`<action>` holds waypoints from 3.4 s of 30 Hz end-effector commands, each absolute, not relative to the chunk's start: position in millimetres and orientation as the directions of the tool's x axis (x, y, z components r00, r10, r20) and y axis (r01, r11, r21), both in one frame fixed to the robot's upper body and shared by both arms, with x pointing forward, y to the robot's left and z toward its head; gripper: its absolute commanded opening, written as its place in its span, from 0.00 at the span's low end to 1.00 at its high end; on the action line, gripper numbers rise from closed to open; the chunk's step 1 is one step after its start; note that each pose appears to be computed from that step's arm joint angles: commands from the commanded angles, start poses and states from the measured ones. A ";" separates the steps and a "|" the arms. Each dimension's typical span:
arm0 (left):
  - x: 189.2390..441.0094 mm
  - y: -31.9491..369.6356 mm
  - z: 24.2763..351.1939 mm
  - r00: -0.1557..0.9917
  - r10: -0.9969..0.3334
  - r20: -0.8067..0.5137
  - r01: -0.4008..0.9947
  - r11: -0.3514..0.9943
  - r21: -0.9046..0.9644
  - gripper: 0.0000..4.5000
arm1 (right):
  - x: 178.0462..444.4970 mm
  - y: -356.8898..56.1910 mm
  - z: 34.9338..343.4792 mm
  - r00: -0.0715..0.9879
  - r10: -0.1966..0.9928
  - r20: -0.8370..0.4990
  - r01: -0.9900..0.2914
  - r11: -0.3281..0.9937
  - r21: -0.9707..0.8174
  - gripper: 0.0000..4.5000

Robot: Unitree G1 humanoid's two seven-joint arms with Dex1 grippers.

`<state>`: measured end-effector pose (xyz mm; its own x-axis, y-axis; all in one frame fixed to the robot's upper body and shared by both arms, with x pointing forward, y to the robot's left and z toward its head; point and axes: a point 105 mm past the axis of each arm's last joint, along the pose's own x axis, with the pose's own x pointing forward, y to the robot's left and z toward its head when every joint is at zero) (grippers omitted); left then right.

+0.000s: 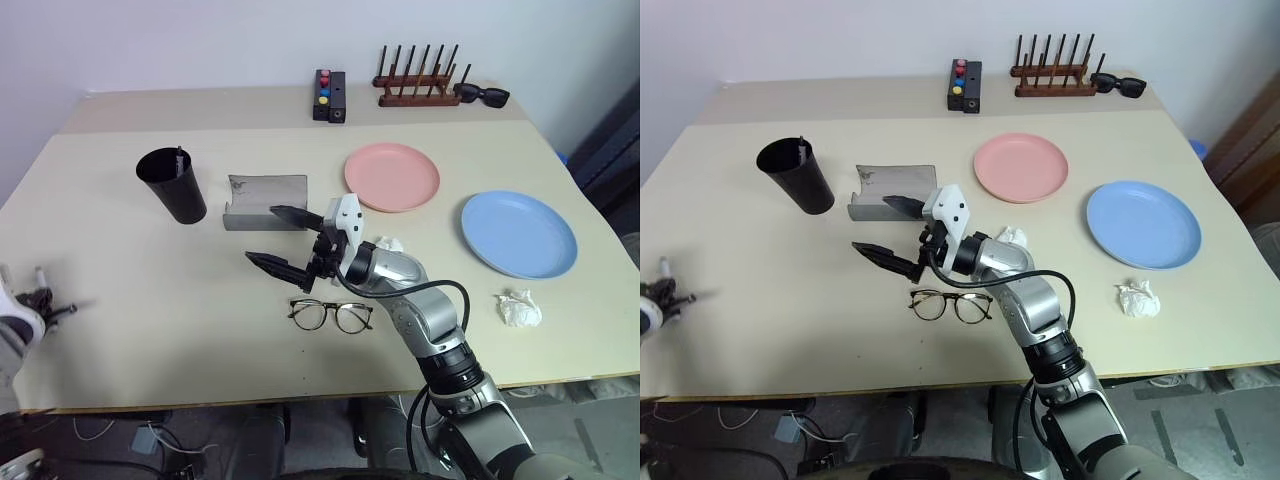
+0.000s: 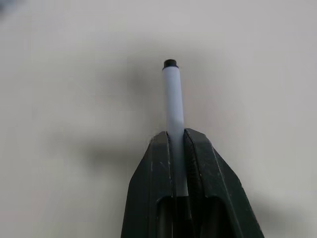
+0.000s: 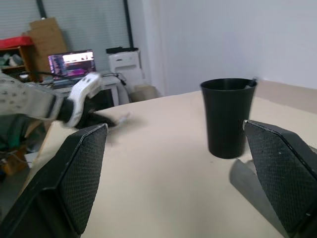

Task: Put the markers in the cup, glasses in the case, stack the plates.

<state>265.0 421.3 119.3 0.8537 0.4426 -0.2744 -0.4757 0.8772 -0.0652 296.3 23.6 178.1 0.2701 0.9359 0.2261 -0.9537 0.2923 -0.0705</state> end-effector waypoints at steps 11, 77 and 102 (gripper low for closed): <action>368.0 290.6 299.7 0.833 0.151 0.533 -0.216 0.975 0.061 0.01 | 299.7 27.6 193.0 0.259 0.927 0.271 -0.948 0.298 -0.114 1.00; 407.2 249.4 255.4 0.859 0.100 0.503 -0.151 0.987 0.062 0.70 | 318.1 9.1 208.7 0.377 0.860 0.343 -0.894 0.435 -0.109 1.00; 397.5 178.2 156.9 0.637 -0.636 -0.435 0.770 0.525 0.362 0.99 | 313.2 -28.1 190.4 0.418 0.877 0.237 -0.879 0.456 -0.136 1.00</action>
<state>393.1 177.4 149.7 0.6338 -0.6457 -0.4259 0.7732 0.5439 0.3260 321.5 -30.6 178.4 0.4498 0.8701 0.2014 -0.8731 0.4759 -0.1058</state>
